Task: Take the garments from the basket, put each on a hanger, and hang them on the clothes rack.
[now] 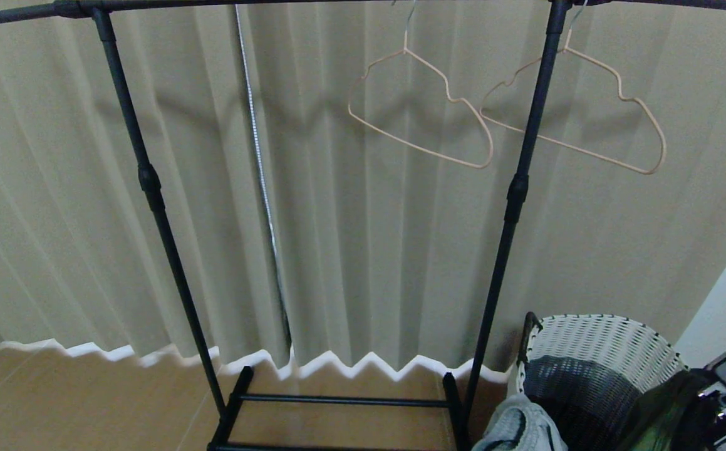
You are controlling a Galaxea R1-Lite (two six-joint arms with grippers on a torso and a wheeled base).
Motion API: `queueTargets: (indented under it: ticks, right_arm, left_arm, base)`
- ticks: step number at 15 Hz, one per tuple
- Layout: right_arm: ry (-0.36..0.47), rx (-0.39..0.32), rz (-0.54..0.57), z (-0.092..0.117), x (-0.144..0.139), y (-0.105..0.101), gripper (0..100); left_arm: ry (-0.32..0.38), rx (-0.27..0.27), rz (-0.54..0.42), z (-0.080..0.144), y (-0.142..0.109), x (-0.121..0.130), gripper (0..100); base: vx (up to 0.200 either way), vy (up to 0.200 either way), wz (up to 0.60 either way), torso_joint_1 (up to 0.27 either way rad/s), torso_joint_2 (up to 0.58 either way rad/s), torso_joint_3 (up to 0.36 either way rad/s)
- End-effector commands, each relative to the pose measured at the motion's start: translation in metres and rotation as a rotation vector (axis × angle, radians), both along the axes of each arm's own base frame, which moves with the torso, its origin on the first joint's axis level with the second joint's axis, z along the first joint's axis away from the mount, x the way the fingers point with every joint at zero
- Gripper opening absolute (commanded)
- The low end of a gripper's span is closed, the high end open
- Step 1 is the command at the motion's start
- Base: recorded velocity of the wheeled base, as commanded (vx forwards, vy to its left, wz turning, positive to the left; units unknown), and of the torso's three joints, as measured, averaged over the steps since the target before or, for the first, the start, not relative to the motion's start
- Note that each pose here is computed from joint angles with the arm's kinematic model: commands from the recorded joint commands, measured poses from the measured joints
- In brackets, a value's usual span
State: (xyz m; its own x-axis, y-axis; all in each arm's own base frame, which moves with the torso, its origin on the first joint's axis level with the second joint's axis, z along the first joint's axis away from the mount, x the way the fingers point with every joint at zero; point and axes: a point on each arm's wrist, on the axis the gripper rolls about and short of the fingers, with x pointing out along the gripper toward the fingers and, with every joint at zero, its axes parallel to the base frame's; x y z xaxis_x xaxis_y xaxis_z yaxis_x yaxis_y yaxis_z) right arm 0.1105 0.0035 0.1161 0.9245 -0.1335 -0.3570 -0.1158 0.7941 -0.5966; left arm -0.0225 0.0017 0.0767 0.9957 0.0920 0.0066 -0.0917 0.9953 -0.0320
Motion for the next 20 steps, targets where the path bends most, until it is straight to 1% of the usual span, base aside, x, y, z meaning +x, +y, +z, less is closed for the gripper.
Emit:
queueTargets:
  ticks: [1, 2, 3, 4, 5, 9, 12, 13, 14, 20]
  right_arm:
    - [-0.308, 0.050, -0.006, 0.042, -0.025, -0.002, 0]
    - [-0.355, 0.073, -0.009, 0.048, -0.029, -0.002, 0]
    - [-0.404, 0.102, -0.014, 0.054, -0.036, -0.003, 0]
    - [-0.408, 0.106, -0.020, 0.053, -0.037, -0.003, 0]
    - [-0.405, 0.111, -0.022, 0.052, -0.043, -0.003, 0]
    - [-0.360, 0.109, -0.016, 0.050, -0.052, -0.004, 0]
    - [-0.349, 0.108, -0.015, 0.049, -0.055, -0.004, 0]
    - [-0.318, 0.104, -0.018, 0.046, -0.056, -0.004, 0]
    - [-0.309, 0.103, -0.017, 0.047, -0.056, -0.004, 0]
    - [-0.309, 0.104, -0.015, 0.047, -0.057, -0.004, 0]
  left_arm:
    - [0.003, 0.008, -0.002, 0.000, 0.000, 0.000, 100]
    - [0.002, 0.015, 0.000, 0.000, 0.000, 0.000, 100]
    - [-0.001, -0.004, 0.006, 0.000, 0.000, 0.000, 100]
    - [-0.002, -0.007, 0.008, 0.000, 0.000, 0.000, 100]
    - [-0.002, -0.011, 0.007, 0.000, 0.000, 0.000, 100]
    - [0.002, -0.002, 0.003, 0.000, 0.000, 0.000, 100]
    - [0.001, -0.005, 0.006, 0.000, 0.000, 0.000, 100]
    - [0.002, -0.004, 0.003, 0.000, 0.000, 0.000, 100]
    - [0.002, -0.002, 0.001, 0.000, 0.000, 0.000, 100]
    - [0.002, 0.004, -0.002, 0.000, 0.000, 0.000, 100]
  base:
    - [0.000, 0.000, 0.00, 0.000, 0.00, 0.000]
    - [0.000, 0.000, 0.00, 0.000, 0.00, 0.000]
    - [0.000, 0.000, 0.00, 0.000, 0.00, 0.000]
    - [0.000, 0.000, 0.00, 0.000, 0.00, 0.000]
    - [0.000, 0.000, 0.00, 0.000, 0.00, 0.000]
    - [0.000, 0.000, 0.00, 0.000, 0.00, 0.000]
    - [-0.200, 0.000, 0.00, 0.010, 0.01, 0.001]
    - [-0.200, 0.000, 0.00, 0.002, 0.00, 0.007]
    - [-0.200, 0.000, 0.00, 0.002, 0.00, 0.002]
    - [-0.200, 0.000, 0.00, 0.001, 0.00, 0.005]
